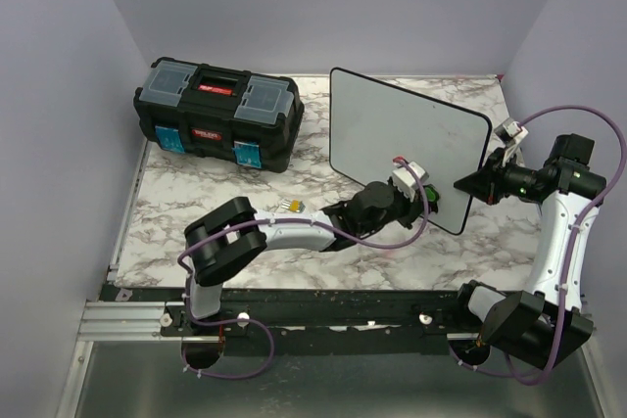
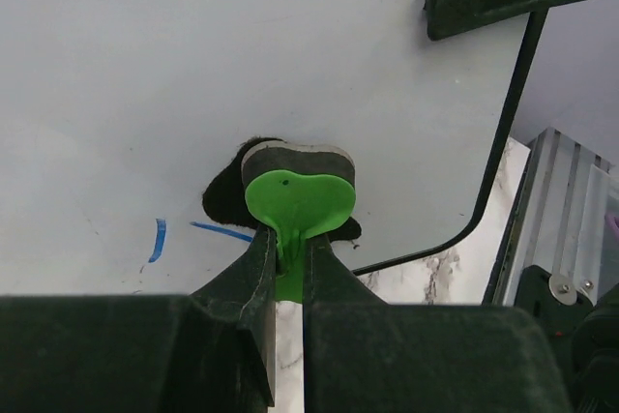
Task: Erase the whiteboard
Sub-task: Erase the whiteboard at the center of the board.
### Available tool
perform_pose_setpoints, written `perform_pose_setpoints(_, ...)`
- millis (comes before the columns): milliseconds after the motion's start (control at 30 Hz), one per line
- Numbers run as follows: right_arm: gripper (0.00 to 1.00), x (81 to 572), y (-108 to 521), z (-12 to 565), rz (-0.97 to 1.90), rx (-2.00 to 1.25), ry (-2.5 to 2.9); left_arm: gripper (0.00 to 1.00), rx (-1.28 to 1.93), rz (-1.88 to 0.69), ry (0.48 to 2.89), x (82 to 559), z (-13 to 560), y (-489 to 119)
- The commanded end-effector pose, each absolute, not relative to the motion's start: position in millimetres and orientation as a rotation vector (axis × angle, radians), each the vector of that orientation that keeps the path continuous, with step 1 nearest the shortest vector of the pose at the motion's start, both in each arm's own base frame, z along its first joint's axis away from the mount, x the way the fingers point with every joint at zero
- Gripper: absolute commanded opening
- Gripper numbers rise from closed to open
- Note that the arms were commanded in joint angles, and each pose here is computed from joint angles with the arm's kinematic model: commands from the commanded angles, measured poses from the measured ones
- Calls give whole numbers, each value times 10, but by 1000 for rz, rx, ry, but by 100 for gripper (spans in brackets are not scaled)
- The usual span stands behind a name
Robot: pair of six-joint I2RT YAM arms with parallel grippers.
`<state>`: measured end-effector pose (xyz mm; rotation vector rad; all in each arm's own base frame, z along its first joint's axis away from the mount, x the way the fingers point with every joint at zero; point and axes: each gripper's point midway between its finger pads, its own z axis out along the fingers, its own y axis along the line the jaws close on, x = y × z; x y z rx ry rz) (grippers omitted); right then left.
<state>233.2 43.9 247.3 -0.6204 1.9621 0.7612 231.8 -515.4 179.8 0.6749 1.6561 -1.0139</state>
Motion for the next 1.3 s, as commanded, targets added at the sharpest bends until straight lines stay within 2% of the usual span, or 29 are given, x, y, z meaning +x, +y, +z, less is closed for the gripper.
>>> perform_pose_setpoints(0,1,2119,801,2810,1020,-586,1811,0,634,-965,1659,2554,1890,-5098)
perform_pose_setpoints(200,1,2115,803,2812,1017,-589,1809,0,500,-867,1728,3206,1844,-4577)
perform_pose_setpoints(300,1,2112,805,2814,1017,-589,1809,0,498,-833,1750,3294,1750,-4466)
perform_pose_setpoints(467,1,2118,801,2812,1017,-586,1810,0,529,-890,1769,3077,1588,-4622)
perform_pose_setpoints(600,1,2120,800,2807,1019,-586,1812,0,636,-894,1708,2793,1743,-4950)
perform_pose_setpoints(800,1,2117,801,2813,1015,-587,1810,0,668,-821,1654,2837,1994,-4939)
perform_pose_setpoints(900,1,2121,800,2808,1018,-585,1812,0,693,-786,1680,2865,1843,-4867)
perform_pose_setpoints(1100,1,2111,805,2816,1013,-590,1808,0,702,-799,1797,2656,1145,-4823)
perform_pose_setpoints(1267,1,2117,804,2814,1021,-586,1809,0,672,-758,1773,2637,1160,-4786)
